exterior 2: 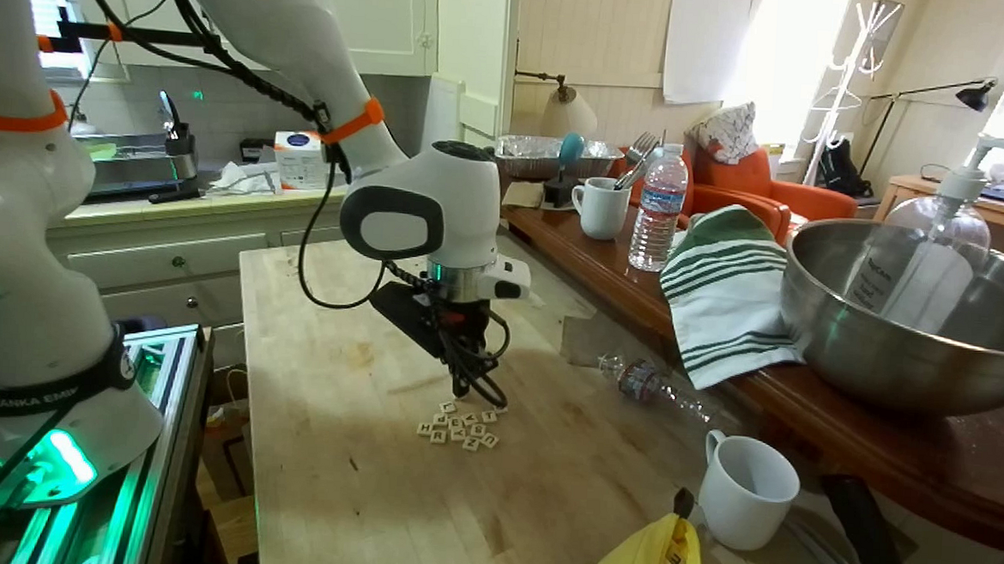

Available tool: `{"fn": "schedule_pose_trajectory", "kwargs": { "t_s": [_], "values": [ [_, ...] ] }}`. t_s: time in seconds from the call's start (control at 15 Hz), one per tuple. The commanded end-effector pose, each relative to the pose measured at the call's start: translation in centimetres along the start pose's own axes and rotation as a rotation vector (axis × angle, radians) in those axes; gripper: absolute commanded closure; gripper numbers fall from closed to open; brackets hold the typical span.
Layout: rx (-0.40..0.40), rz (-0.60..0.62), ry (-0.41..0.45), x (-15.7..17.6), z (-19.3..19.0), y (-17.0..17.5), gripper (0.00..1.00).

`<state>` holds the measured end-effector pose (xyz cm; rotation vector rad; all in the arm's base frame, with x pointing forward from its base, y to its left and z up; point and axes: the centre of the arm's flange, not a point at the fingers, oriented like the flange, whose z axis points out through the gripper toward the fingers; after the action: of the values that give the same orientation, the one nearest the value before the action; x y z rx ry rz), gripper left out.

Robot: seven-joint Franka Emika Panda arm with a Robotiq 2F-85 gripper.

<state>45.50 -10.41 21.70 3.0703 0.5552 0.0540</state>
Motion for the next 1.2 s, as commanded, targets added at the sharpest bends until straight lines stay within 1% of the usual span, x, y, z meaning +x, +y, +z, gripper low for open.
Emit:
{"fn": "schedule_pose_trajectory", "kwargs": {
  "t_s": [0.0,0.33,0.6,0.87,1.13],
  "values": [
    [0.038,0.118,-0.027,-0.8,2.1,-2.8,1.0],
    [0.052,0.301,-0.043,-0.5,2.5,-4.7,1.0],
    [0.06,0.44,-0.04,0.3,3.1,-6.1,1.0],
    [0.064,0.539,-0.07,0.8,3.5,-8.4,1.0],
    [0.067,0.614,-0.068,1.0,3.9,-10.4,1.0]
  ]
}}
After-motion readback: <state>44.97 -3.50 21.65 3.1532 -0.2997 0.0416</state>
